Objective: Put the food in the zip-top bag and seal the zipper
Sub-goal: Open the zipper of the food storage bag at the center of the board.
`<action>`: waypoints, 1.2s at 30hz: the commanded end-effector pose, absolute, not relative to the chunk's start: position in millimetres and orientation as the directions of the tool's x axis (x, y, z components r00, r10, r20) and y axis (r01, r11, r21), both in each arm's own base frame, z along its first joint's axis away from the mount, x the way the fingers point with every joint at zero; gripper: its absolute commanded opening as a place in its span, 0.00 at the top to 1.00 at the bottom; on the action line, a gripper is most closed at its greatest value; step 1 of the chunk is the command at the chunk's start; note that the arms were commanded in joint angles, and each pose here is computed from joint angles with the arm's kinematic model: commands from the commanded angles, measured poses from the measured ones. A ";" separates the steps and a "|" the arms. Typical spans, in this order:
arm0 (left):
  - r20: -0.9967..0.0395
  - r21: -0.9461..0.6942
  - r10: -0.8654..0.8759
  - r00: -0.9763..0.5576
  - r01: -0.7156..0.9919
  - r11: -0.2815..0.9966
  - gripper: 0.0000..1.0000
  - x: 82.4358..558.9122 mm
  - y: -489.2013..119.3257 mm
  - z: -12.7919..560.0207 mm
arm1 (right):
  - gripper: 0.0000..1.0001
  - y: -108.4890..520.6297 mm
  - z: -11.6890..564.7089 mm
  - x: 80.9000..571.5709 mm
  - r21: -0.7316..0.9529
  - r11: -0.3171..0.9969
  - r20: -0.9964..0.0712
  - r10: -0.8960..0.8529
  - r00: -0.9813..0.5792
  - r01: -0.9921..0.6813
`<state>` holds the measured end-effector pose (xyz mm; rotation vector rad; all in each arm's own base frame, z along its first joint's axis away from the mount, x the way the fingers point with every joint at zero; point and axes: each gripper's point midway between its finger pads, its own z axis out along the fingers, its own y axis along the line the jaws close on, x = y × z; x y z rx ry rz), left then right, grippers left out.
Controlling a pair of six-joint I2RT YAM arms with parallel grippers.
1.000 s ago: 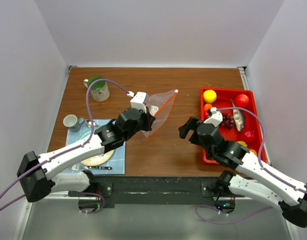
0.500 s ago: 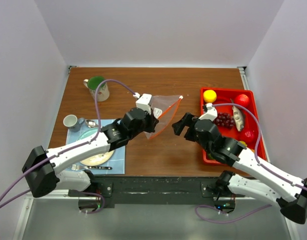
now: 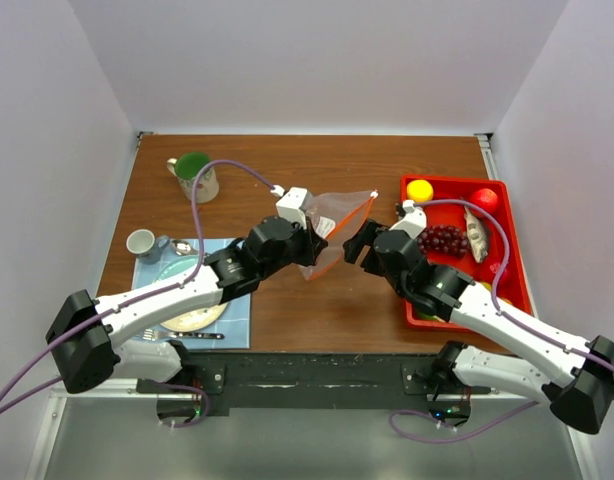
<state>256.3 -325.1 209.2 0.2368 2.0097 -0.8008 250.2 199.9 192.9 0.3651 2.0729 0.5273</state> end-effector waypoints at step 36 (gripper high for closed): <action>-0.881 -0.356 -0.124 -0.457 0.468 0.809 0.96 271.2 -321.0 262.5 | 1.00 174.9 228.6 292.4 0.526 0.847 -0.741 0.501 -0.448 0.077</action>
